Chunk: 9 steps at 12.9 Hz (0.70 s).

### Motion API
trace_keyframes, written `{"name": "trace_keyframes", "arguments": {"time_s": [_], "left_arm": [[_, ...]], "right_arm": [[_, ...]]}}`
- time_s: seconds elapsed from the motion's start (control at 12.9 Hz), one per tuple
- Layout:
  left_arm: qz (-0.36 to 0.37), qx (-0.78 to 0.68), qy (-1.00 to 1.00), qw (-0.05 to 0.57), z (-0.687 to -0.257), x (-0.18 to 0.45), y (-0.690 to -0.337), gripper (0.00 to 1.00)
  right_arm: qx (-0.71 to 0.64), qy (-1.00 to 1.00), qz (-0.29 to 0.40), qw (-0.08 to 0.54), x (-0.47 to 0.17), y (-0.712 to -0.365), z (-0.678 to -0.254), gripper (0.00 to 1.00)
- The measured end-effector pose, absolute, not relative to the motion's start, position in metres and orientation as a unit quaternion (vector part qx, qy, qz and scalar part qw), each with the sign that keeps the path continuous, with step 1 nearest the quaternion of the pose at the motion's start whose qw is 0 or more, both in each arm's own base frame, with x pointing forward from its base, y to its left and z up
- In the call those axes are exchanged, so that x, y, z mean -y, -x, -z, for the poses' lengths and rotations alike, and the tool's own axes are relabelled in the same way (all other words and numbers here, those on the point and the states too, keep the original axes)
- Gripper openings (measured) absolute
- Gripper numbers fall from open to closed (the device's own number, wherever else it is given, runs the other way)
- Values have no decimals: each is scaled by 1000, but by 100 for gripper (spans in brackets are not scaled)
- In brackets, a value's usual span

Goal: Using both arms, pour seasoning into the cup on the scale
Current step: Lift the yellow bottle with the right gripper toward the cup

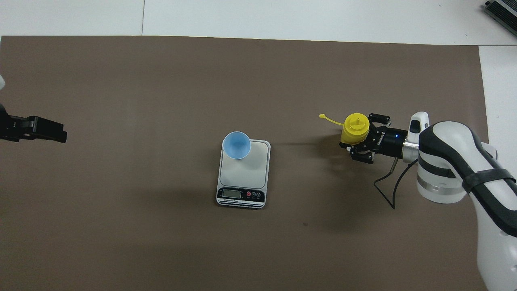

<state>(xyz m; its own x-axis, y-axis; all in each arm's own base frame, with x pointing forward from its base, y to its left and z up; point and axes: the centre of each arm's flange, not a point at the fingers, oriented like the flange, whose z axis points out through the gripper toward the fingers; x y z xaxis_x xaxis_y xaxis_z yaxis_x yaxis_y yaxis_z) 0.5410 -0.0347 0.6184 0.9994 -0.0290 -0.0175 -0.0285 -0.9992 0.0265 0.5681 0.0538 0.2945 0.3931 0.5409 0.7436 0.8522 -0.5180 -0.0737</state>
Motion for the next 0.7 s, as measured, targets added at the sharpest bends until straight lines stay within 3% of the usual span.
{"name": "trace_keyframes", "arguments": {"time_s": [0.39,0.7], "left_arm": [[9,32,-999,13,-618,36,-541,100],[9,39,-999,13,-618,36,-541,100]], "right_arm": [[472,811,291,185,-121,-575,-324,62],[486,828,241,138,-132,-592,-365,53]]}}
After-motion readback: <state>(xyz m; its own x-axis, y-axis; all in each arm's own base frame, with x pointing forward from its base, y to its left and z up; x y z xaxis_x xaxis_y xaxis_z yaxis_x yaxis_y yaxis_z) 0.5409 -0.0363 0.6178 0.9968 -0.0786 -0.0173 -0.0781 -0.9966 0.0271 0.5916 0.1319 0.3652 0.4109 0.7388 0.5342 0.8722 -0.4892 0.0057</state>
